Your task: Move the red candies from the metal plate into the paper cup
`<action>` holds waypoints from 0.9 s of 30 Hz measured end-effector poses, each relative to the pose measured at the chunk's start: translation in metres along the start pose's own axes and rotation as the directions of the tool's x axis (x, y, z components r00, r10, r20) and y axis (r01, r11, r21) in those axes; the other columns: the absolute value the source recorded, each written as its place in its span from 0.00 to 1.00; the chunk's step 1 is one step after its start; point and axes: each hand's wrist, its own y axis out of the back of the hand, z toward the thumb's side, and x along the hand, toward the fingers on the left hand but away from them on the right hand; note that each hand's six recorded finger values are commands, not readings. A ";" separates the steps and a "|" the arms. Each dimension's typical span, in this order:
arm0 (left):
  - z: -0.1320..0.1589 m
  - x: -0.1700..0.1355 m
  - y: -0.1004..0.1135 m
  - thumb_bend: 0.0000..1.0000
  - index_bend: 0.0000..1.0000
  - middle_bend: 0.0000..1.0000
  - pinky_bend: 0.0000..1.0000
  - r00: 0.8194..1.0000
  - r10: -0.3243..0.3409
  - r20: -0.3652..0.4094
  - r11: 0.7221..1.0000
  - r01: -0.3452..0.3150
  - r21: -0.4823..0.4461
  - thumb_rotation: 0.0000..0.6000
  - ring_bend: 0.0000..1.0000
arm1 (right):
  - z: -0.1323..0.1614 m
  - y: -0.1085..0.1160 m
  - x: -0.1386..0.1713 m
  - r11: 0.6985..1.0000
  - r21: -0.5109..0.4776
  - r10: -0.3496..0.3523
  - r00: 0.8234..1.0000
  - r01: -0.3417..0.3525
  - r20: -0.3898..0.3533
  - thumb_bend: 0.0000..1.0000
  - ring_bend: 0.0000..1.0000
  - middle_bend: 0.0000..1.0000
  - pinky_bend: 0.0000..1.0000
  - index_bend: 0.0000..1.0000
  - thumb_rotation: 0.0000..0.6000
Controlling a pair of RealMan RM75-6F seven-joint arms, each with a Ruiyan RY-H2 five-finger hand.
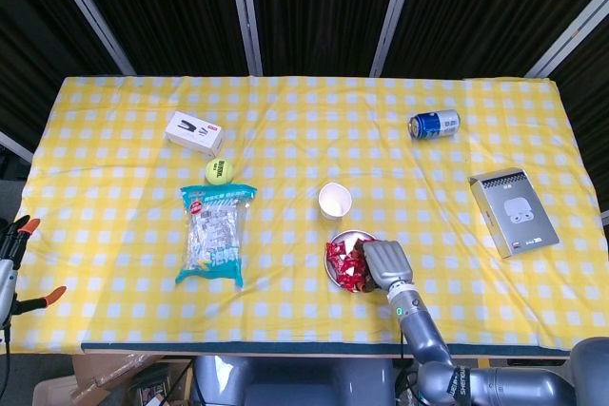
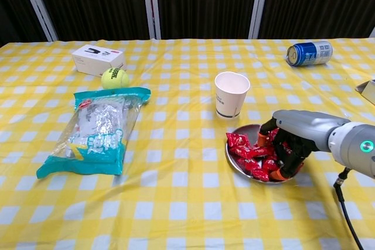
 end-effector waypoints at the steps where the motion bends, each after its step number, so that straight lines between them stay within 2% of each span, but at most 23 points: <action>1: 0.000 0.000 0.000 0.01 0.00 0.00 0.00 1.000 0.000 0.001 1.000 0.000 0.000 1.00 0.00 | 0.000 0.000 0.000 1.000 -0.001 -0.001 1.000 0.001 -0.001 0.39 0.83 0.73 1.00 0.60 1.00; 4: -0.001 -0.001 0.000 0.01 0.00 0.00 0.00 1.000 -0.001 0.001 1.000 0.001 0.001 1.00 0.00 | 0.002 0.000 -0.001 1.000 -0.010 -0.008 1.000 0.008 -0.006 0.49 0.84 0.74 1.00 0.64 1.00; 9: -0.002 -0.001 0.000 0.01 0.00 0.00 0.00 1.000 0.000 0.003 1.000 0.000 0.001 1.00 0.00 | 0.005 0.003 -0.005 0.999 -0.039 -0.027 1.000 0.026 -0.015 0.55 0.84 0.74 1.00 0.65 1.00; 20: -0.001 0.000 0.000 0.01 0.00 0.00 0.00 1.000 -0.002 0.001 1.000 0.002 -0.004 1.00 0.00 | 0.019 0.021 -0.010 0.993 -0.077 -0.092 0.994 0.088 -0.050 0.56 0.84 0.75 1.00 0.65 1.00; 27: 0.000 0.000 0.000 0.01 0.00 0.00 0.00 1.000 -0.006 0.000 1.000 0.006 -0.010 1.00 0.00 | 0.025 0.053 -0.006 0.986 -0.078 -0.154 0.986 0.149 -0.068 0.56 0.84 0.75 1.00 0.65 1.00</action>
